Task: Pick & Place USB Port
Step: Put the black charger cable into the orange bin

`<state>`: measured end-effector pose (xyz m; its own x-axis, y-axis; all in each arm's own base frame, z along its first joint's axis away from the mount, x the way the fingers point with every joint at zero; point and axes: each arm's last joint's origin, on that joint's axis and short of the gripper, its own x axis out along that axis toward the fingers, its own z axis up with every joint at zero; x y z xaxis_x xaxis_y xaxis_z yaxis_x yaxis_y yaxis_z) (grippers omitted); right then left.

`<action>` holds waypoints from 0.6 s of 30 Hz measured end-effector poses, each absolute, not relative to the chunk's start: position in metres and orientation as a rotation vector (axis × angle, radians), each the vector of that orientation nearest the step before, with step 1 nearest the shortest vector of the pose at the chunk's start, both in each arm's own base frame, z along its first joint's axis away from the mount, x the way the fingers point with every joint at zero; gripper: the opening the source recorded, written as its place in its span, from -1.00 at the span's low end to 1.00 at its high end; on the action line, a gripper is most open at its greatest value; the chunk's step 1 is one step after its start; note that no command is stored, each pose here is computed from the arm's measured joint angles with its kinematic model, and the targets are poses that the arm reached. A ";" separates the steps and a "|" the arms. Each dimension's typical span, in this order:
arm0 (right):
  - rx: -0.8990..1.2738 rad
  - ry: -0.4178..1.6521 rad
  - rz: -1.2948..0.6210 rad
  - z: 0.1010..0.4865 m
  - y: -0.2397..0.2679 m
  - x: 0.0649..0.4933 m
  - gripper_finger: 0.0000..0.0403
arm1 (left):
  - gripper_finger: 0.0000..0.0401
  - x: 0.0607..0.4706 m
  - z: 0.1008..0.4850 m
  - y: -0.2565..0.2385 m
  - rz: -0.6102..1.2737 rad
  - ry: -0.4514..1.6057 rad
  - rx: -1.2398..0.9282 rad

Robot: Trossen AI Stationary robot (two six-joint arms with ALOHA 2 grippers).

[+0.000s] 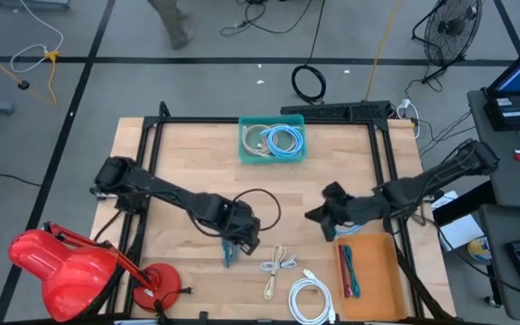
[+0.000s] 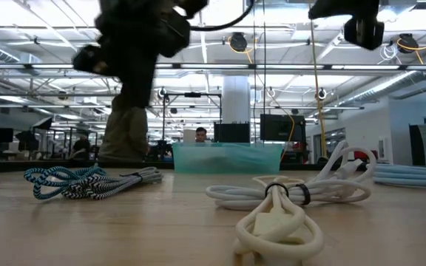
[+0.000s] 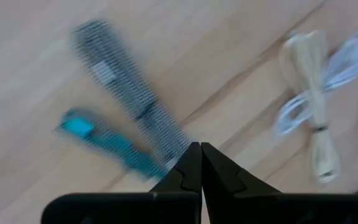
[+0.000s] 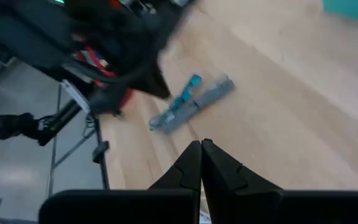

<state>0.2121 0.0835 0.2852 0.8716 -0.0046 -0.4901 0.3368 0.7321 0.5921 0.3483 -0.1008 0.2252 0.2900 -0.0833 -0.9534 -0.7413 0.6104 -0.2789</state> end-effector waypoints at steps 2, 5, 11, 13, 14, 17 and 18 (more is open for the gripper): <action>0.695 0.444 -0.189 0.294 0.080 0.205 -1.00 | -0.98 0.354 0.222 -0.096 0.473 1.171 -0.826; 0.636 0.394 -0.181 0.304 0.074 0.195 -1.00 | -0.99 0.363 0.217 -0.089 0.467 1.124 -0.789; 0.615 0.367 -0.172 0.313 0.066 0.182 -1.00 | -0.99 0.366 0.218 -0.075 0.406 1.151 -0.757; 0.606 0.365 -0.166 0.314 0.064 0.179 -1.00 | -0.98 0.366 0.217 -0.067 0.415 1.177 -0.804; 0.601 0.367 -0.165 0.315 0.064 0.178 -1.00 | -0.96 0.366 0.217 -0.063 0.416 1.193 -0.830; 0.577 0.368 -0.160 0.315 0.063 0.177 -1.00 | -0.78 0.364 0.216 -0.052 0.446 1.228 -0.876; 0.568 0.369 -0.158 0.315 0.063 0.177 -1.00 | -0.70 0.363 0.215 -0.049 0.463 1.239 -0.886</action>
